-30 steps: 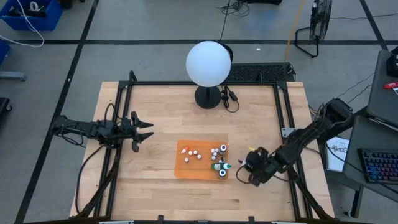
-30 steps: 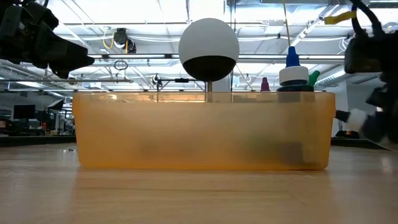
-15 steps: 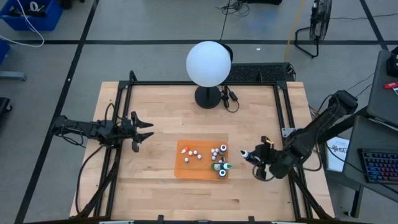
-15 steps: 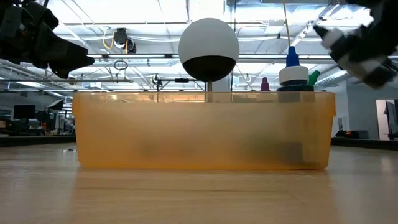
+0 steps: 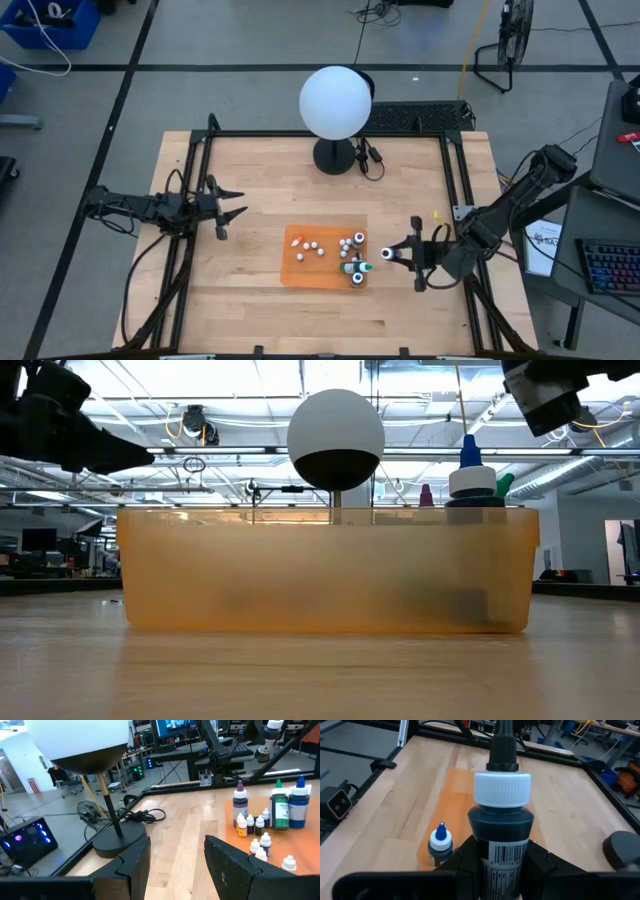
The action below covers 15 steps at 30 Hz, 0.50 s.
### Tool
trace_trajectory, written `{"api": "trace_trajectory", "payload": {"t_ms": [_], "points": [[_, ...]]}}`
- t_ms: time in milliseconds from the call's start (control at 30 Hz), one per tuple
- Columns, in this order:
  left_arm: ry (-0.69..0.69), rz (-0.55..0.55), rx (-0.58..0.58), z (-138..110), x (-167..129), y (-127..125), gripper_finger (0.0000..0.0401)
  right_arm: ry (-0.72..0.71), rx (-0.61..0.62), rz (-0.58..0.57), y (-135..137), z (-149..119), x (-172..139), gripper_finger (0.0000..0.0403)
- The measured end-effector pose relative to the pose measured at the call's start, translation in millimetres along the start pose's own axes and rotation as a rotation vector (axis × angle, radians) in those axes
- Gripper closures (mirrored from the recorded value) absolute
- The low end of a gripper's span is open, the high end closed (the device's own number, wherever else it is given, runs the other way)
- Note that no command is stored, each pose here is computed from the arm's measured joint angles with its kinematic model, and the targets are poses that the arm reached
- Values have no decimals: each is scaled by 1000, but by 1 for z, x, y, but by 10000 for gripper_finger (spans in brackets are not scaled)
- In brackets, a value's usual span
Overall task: Pick & Place food coloring
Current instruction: Put the large black food coloring bottle into the orange container
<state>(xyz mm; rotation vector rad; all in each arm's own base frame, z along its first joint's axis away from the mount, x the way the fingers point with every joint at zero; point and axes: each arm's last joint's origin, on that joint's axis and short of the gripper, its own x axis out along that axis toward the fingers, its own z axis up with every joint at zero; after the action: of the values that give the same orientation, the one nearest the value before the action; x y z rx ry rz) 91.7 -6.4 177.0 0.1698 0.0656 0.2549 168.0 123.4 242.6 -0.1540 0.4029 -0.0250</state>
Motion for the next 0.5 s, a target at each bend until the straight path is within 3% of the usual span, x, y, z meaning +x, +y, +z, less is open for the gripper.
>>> {"api": "trace_trajectory", "payload": {"t_ms": [200, 400, 500], "points": [[-6, 0, -8, 1, 0, 0, 215, 0, 1, -15, -3, 1, 2, 326], [-94, 9, -181, 10, 0, 2, 215, -18, 13, -32, -7, 4, 5, 326], [-167, 40, -198, 17, -1, 4, 215, -51, 8, -31, -7, 6, 8, 326]]}}
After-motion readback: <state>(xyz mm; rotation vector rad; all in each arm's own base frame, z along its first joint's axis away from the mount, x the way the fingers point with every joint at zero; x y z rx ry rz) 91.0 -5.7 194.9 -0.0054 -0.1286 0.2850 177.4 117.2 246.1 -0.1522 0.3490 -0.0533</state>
